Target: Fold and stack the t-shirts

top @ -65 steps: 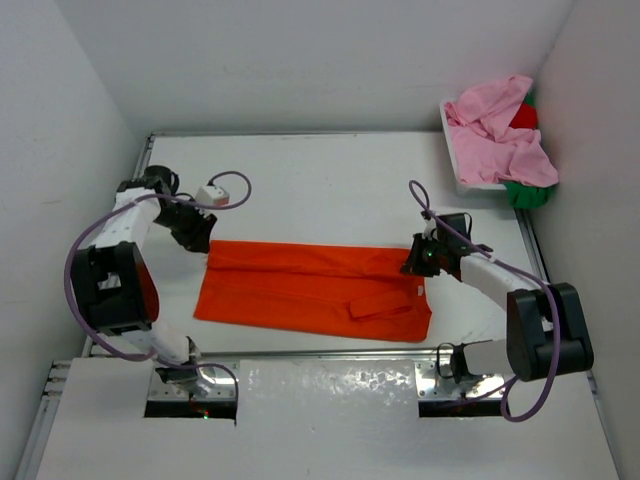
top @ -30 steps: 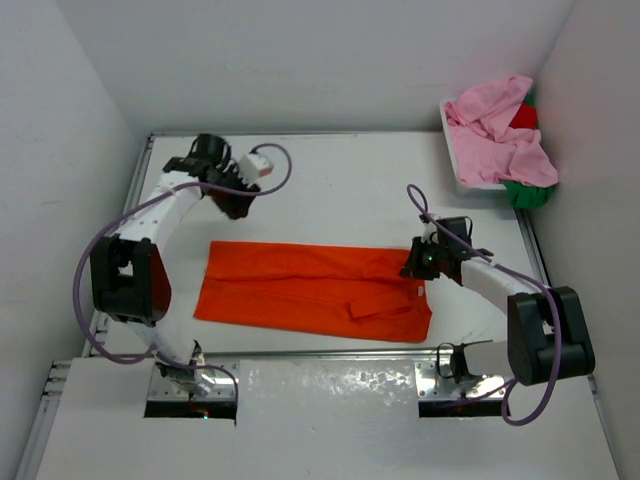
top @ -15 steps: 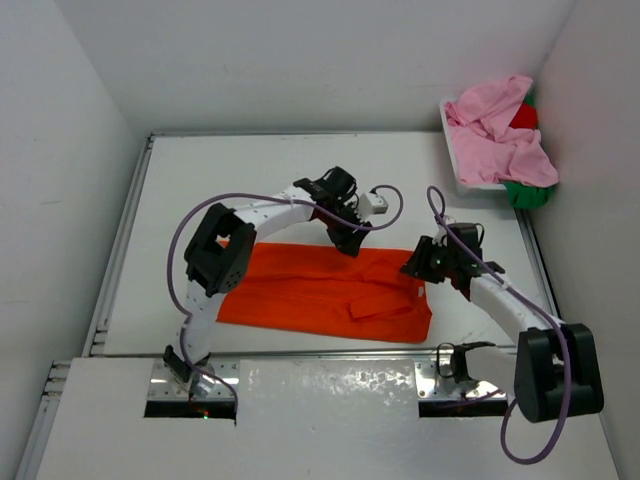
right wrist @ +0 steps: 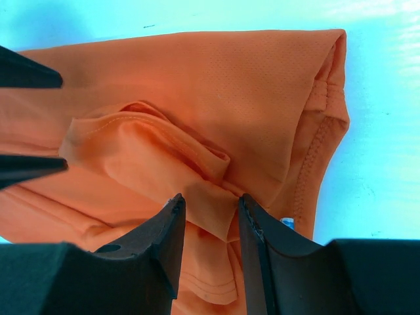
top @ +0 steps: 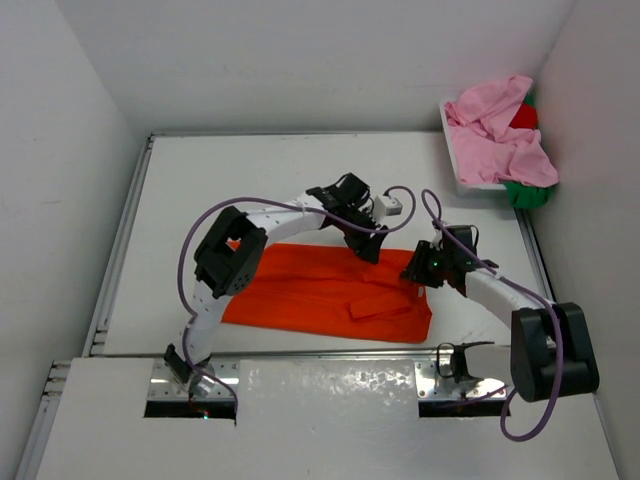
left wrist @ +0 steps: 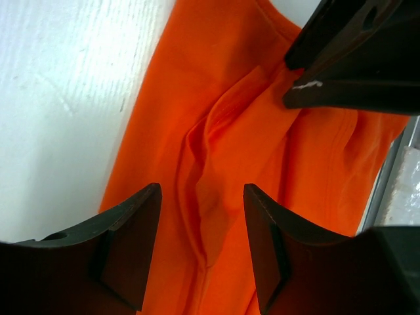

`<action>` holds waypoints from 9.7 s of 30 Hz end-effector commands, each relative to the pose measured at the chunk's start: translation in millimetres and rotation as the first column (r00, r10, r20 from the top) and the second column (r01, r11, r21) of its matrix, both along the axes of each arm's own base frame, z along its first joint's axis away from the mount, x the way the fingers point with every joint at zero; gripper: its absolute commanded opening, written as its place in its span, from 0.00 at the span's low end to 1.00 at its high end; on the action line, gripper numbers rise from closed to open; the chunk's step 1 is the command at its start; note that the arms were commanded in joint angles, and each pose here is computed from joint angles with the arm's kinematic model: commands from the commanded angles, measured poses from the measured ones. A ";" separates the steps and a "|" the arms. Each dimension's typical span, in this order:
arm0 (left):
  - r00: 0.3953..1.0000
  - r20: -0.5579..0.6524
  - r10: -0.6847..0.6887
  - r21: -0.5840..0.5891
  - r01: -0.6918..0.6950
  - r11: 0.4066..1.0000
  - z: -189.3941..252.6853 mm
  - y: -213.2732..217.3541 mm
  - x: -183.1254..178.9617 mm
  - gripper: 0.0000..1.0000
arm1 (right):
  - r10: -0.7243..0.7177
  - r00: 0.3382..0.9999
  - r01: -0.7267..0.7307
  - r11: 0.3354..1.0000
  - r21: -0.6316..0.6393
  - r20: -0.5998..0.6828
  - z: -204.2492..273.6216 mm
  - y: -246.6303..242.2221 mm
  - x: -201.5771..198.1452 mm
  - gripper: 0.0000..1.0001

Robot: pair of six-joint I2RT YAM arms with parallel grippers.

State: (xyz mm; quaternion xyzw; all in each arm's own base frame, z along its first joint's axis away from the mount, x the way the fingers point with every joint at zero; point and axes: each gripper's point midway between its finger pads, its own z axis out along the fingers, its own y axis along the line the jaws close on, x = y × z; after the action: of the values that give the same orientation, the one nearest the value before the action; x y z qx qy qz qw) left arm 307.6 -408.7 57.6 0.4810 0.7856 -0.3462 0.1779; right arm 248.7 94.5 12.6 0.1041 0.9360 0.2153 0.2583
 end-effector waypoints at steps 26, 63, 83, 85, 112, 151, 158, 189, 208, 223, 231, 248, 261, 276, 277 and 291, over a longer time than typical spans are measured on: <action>0.997 -0.059 -0.040 -0.074 0.035 0.997 30.1 -8.3 -33.8 0.00 | 0.033 0.992 -0.034 0.999 0.001 0.120 25.4 -0.1 -5.7 0.00; 0.977 0.048 -0.210 0.005 0.210 0.978 -3.8 3.9 -52.4 0.13 | 0.109 0.963 -0.115 0.993 0.008 0.247 44.7 3.2 -9.5 0.42; 0.989 0.036 -0.145 -0.011 0.146 0.989 11.6 14.6 -27.2 0.44 | 0.092 0.976 -0.102 0.994 0.039 0.196 12.4 9.9 5.0 0.00; 0.990 0.047 -0.136 -0.022 0.137 0.990 18.8 16.4 -22.4 0.45 | 0.052 0.981 -0.055 0.998 0.010 0.185 10.1 1.5 2.2 0.00; 0.993 0.122 -0.006 0.071 -0.002 0.997 46.3 72.1 12.0 0.46 | 0.007 0.983 0.031 0.979 -0.203 0.183 45.9 -37.3 8.3 0.48; 0.512 0.156 0.844 0.336 -0.832 0.442 -4.3 502.5 40.2 0.49 | 0.087 0.973 -0.046 0.980 -0.194 0.212 22.4 36.5 384.2 0.53; 0.550 0.075 0.832 0.273 -0.813 0.513 -7.8 477.9 39.1 0.49 | 0.026 0.870 0.085 0.976 -0.202 0.493 138.1 11.1 400.0 0.65; 0.792 -0.035 0.610 0.378 -0.554 0.742 -56.5 393.7 -3.3 0.49 | -0.195 0.972 0.157 0.954 -0.257 -0.128 -55.4 -15.7 266.8 0.30; 0.973 -0.197 0.120 0.308 -0.055 0.950 -75.2 268.5 -85.8 0.49 | -0.194 0.865 0.242 0.969 -0.046 0.462 116.6 -15.3 422.0 0.58; 0.856 0.292 0.426 0.319 -0.507 0.801 19.7 365.5 -7.9 0.49 | 0.072 0.995 -0.067 0.995 -0.074 0.066 52.5 78.2 51.8 0.56; 0.340 0.678 0.652 0.034 -0.900 0.434 197.9 426.4 87.9 0.68 | 0.165 0.984 -0.165 0.986 -0.003 0.072 32.9 128.4 -37.3 0.55; 0.413 0.526 0.743 0.028 -0.882 0.470 139.6 425.3 0.1 0.91 | 0.201 0.974 -0.175 0.961 0.213 -0.104 -12.7 186.6 -87.0 0.52; 0.584 0.472 0.661 0.097 -0.780 0.619 104.3 389.2 -24.6 0.90 | 0.093 0.984 -0.066 0.982 0.176 -0.152 -33.5 148.6 -92.9 0.00; 0.697 0.639 -0.327 0.441 0.016 0.897 85.0 247.3 -74.3 0.66 | 0.149 0.979 -0.135 0.985 0.104 -0.142 -41.6 70.2 -129.0 0.20; 0.687 0.640 -0.344 0.457 0.020 0.889 83.3 250.5 -71.8 0.65 | 0.145 0.983 -0.134 0.986 0.099 -0.111 -31.8 75.9 -117.6 0.25; 0.948 0.303 0.094 0.425 -0.223 0.877 -16.4 317.3 -69.4 0.62 | 0.186 0.960 -0.110 0.937 0.332 -0.209 -22.7 173.5 -108.6 0.50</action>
State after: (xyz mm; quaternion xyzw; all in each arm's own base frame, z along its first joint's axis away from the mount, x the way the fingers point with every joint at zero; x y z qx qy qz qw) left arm 216.3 -72.3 23.0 0.5101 0.8478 -0.0343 0.1406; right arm 150.0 260.2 1.6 0.0779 0.9148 0.3725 0.1354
